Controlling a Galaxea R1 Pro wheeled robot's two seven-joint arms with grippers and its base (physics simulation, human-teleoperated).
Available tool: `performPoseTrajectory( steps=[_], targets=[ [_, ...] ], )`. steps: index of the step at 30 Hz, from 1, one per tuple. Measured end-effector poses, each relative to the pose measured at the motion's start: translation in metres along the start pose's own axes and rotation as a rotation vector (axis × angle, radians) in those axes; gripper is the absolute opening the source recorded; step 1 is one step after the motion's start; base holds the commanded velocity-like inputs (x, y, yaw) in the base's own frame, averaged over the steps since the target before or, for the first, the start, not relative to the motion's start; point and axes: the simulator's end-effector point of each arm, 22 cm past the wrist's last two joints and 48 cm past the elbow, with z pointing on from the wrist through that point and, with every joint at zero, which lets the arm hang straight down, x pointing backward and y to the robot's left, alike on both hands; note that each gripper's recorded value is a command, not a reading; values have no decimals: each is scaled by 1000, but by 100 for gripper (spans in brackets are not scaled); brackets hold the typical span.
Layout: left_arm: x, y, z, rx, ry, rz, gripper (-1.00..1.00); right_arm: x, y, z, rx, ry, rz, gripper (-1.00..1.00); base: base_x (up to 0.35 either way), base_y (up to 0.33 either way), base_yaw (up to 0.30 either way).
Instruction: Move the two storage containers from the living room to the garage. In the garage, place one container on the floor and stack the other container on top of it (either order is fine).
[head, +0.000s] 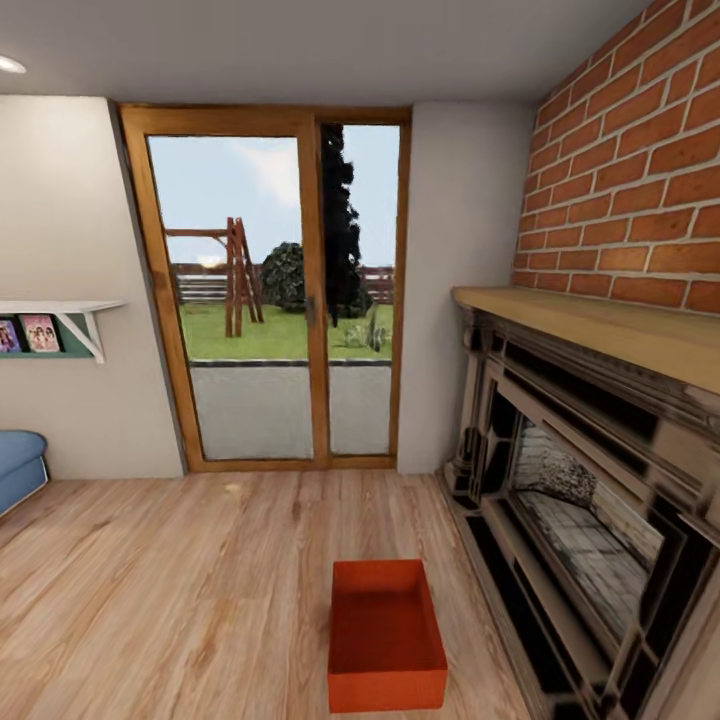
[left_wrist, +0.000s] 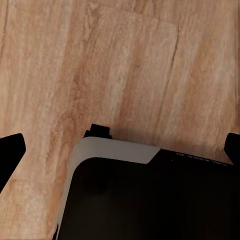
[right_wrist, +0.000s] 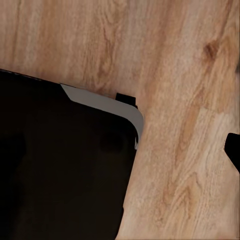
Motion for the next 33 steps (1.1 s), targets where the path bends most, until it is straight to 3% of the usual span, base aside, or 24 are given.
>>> performPoseTrajectory(
  steps=[16, 33],
  targets=[
    [0, 0, 0, 0, -1, 0, 100, -1, -1, 0, 2, -1, -1, 100, 302, -181, 0],
    [0, 0, 0, 0, -1, 0, 100, 1, -3, 0, 4, 5, -4, 100, 320, -11, 0]
  ],
)
